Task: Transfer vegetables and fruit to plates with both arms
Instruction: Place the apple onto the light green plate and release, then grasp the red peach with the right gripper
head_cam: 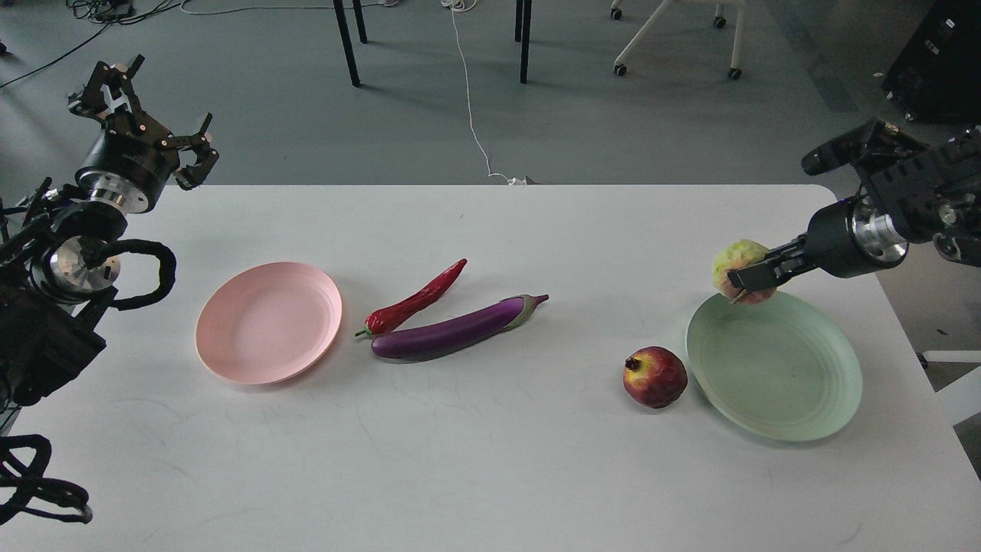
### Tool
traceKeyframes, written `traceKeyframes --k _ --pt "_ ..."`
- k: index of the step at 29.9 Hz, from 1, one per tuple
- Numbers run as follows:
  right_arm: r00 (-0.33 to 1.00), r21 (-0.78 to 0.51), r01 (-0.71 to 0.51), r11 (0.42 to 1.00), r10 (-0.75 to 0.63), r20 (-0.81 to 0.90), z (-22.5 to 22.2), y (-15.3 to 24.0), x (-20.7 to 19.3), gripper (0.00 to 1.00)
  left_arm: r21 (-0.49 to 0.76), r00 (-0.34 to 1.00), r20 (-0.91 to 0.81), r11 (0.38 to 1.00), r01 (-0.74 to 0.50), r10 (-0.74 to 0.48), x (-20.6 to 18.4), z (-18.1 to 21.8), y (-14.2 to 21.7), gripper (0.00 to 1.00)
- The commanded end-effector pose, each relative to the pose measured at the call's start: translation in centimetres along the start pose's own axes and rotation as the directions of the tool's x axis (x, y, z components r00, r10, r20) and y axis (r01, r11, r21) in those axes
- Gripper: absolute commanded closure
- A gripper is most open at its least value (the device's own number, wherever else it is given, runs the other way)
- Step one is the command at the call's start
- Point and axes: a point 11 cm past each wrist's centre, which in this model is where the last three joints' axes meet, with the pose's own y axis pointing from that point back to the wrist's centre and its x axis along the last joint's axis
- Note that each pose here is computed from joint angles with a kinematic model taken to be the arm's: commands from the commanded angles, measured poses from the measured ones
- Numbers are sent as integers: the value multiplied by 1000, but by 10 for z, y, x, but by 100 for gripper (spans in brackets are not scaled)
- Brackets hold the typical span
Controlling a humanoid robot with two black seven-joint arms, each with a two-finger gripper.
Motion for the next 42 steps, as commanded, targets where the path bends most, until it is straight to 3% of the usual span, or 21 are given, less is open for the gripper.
traceKeyframes --k 1,4,9,14,18,26,31,42 --pt "998 -13 24 1000 -24 50 15 -5 -28 49 3 1000 1 1000 -1 1 0 -1 0 2" --pt "997 1 32 1000 -32 65 13 -12 -36 43 4 1000 2 1000 -1 1 0 -1 0 2" --pt "997 -1 21 1000 -21 75 10 -17 -36 5 3 1000 3 1000 0 0 0 0 0 2" --pt "998 -35 5 999 -3 65 15 -11 -24 2 2 1000 6 1000 0 0 2 2 1 2" --pt "999 -30 -46 998 47 27 5 -1 8 2 4 1000 5 1000 -2 2 3 1 2 2" --pt "993 156 -103 982 112 -49 -92 -14 79 2 1 1000 5 1000 -3 3 2 1 1 2" --pt "995 266 13 964 15 -100 -151 -38 60 3 -2 1000 17 1000 -12 12 8 7 4 2" --pt "978 257 144 956 -98 -184 -166 -65 27 4 -6 999 29 999 -32 32 19 12 11 2"
